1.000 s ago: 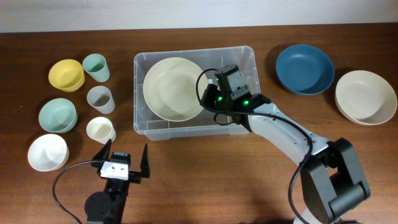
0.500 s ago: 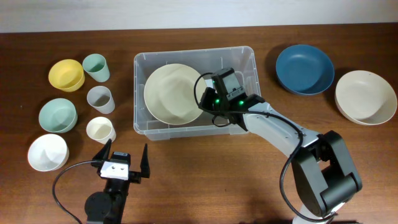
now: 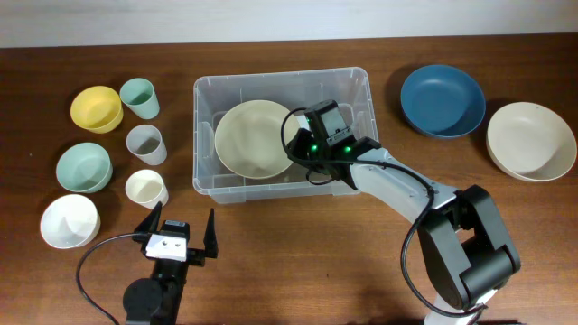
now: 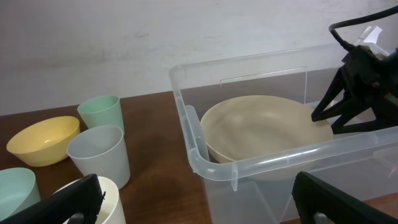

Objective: Pack container
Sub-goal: 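Carry the cream bowl into the bin and release it, then move the right gripper to the second cream bowl and grasp its rim, then lift the second cream bowl and stack it in the bin, then move the right gripper to the teal plate and grasp its rim, then lift the teal plate and place it on the bowls in the bin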

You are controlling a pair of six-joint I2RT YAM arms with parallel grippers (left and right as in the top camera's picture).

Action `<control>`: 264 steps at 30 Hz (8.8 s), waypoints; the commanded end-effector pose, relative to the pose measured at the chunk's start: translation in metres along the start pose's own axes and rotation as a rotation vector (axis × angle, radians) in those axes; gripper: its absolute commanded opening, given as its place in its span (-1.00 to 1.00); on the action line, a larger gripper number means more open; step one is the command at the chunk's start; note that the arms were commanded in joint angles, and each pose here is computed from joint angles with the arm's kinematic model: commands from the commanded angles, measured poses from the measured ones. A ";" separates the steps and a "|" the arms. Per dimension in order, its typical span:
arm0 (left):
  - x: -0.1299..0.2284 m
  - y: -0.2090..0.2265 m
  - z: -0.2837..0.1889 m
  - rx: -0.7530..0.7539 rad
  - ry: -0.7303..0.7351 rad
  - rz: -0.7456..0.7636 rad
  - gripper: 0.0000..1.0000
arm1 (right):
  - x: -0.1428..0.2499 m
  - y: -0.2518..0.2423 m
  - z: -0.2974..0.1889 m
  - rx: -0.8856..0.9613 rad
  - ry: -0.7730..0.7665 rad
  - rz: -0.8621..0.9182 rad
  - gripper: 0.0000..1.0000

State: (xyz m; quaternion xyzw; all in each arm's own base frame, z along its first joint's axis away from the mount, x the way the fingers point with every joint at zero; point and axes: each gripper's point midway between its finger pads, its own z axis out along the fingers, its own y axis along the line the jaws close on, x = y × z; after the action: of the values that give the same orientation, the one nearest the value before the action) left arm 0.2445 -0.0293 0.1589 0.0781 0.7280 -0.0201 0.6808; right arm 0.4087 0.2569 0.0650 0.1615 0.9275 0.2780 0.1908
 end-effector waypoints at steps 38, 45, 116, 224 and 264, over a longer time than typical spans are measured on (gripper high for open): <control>0.001 0.002 0.000 -0.007 0.002 -0.014 0.99 | -0.165 -0.317 -0.325 0.548 -0.308 0.846 0.98; 0.001 0.002 0.000 -0.007 0.002 -0.014 0.99 | -0.173 -0.371 -0.308 0.573 -0.313 0.919 0.98; 0.001 0.002 0.000 -0.007 0.002 -0.014 0.99 | -0.199 -0.435 -0.291 0.039 -0.314 0.796 -0.92; 0.001 0.002 0.000 -0.007 0.002 -0.014 1.00 | -0.196 -0.300 -0.155 0.517 -0.021 0.361 0.98; 0.001 0.002 0.000 -0.007 0.002 -0.014 0.99 | -0.232 -0.264 -0.140 -0.268 -0.012 0.360 -0.92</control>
State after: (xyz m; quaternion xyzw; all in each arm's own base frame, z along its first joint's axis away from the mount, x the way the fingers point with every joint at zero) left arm 0.2445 -0.0292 0.1589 0.0778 0.7280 -0.0198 0.6808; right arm 0.4837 -0.1303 0.0348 0.3682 0.8911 0.2358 0.1215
